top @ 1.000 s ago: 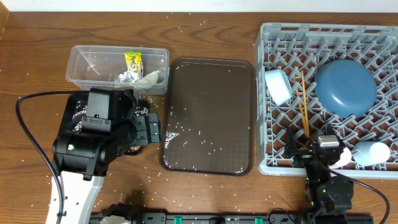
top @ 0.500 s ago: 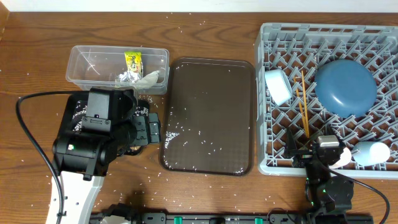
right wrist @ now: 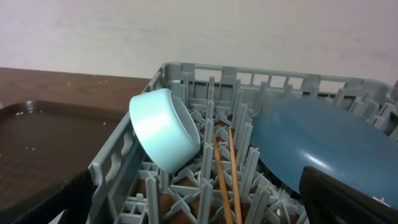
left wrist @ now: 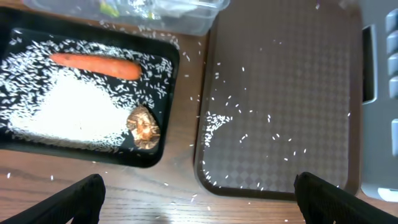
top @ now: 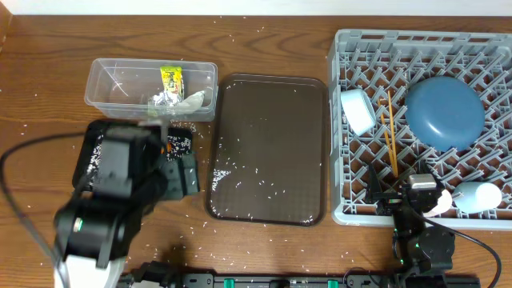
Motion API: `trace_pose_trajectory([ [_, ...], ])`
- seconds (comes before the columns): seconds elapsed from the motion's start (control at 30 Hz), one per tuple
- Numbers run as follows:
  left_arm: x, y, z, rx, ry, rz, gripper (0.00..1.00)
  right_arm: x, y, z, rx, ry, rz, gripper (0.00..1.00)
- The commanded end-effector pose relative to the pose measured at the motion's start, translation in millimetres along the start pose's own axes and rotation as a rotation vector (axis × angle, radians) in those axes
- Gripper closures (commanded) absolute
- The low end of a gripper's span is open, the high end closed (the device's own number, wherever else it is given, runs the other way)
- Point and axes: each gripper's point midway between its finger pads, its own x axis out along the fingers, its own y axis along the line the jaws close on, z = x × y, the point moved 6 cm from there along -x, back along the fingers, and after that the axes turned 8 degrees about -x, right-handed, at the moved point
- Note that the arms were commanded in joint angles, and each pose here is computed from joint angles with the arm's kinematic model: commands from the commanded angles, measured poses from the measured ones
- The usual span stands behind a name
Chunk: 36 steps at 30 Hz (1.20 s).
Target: Sort waste into correct bins and load items into the dishwasher rack
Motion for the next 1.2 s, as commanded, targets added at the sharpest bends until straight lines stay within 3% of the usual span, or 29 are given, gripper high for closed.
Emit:
trace_pose_trajectory([
  [0.0, -6.1, 15.4, -14.1, -0.009, -0.053, 0.055, 0.02, 0.0, 2.3, -0.6, -0.008, -0.005, 0.013, 0.01],
  [0.2, 1.4, 31.2, -40.0, 0.007, -0.044, 0.097, 0.02, 0.0, 2.3, -0.6, -0.008, -0.005, 0.013, 0.01],
  [0.33, 13.5, 23.7, -22.1, 0.042, -0.282, -0.001, 0.02, 0.0, 2.3, -0.6, -0.008, -0.005, 0.013, 0.01],
  [0.43, 22.5, 11.4, -15.0, 0.156, -0.454, -0.115, 0.02, 0.0, 2.3, -0.6, -0.008, -0.005, 0.013, 0.01],
  [0.63, 40.4, 6.2, -24.4, 0.293, -0.670, -0.214, 0.02, 0.0, 2.3, -0.6, -0.008, -0.005, 0.013, 0.01],
  [1.17, 76.9, 25.0, -59.9, 0.334, -0.796, -0.220, 0.02, 0.0, 2.3, -0.6, -0.008, -0.005, 0.013, 0.01],
])
